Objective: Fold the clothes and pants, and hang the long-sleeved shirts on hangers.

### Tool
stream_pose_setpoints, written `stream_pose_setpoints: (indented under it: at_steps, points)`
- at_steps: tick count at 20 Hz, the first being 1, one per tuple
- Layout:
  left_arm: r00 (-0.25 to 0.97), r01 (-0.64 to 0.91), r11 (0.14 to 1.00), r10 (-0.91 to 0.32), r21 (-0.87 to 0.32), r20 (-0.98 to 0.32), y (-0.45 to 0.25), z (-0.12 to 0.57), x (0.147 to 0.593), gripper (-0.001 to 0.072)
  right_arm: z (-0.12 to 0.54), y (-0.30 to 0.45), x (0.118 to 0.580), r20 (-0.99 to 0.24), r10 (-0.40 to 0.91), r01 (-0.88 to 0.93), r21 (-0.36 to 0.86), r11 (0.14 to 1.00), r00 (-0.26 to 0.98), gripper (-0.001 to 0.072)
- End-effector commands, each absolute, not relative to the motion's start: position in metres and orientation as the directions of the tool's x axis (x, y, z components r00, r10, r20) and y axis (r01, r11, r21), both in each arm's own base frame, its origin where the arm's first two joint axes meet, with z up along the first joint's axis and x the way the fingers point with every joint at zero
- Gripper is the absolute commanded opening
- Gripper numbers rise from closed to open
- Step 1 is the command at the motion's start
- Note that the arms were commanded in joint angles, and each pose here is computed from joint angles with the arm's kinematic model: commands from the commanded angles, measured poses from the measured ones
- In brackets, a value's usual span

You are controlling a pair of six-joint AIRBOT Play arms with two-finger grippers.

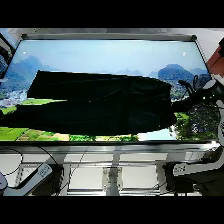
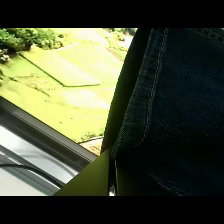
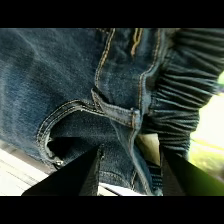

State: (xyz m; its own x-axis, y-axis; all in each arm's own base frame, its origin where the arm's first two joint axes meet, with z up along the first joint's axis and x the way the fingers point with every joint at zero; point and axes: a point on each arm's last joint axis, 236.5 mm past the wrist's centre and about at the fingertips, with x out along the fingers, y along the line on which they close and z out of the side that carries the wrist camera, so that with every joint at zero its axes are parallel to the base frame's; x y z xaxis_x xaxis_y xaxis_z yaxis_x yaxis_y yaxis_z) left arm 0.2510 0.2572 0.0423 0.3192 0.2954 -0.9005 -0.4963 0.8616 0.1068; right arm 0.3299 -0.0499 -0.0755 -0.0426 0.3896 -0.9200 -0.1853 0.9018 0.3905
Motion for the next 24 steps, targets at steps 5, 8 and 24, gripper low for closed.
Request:
stream_pose_setpoints:
  at_steps: [5,8,24]
  points:
    - [0.3,-0.494,0.864,0.277,0.1,-0.913,0.253,0.037,0.247,0.0021,-0.116,-0.039,0.264,-0.884,0.401,-0.177,0.445,0.878,-0.239,0.0312]
    - [0.291,-0.493,0.865,0.268,0.096,-0.918,0.253,0.033,0.247,0.0021,-0.114,-0.045,0.238,-0.859,0.396,-0.155,0.462,0.873,-0.325,0.0248]
    - [0.535,-0.441,0.893,0.181,-0.09,-0.825,0.244,0.063,0.281,0.0019,0.062,-0.13,0.271,-0.791,0.514,0.039,0.556,0.83,0.333,0.0013]
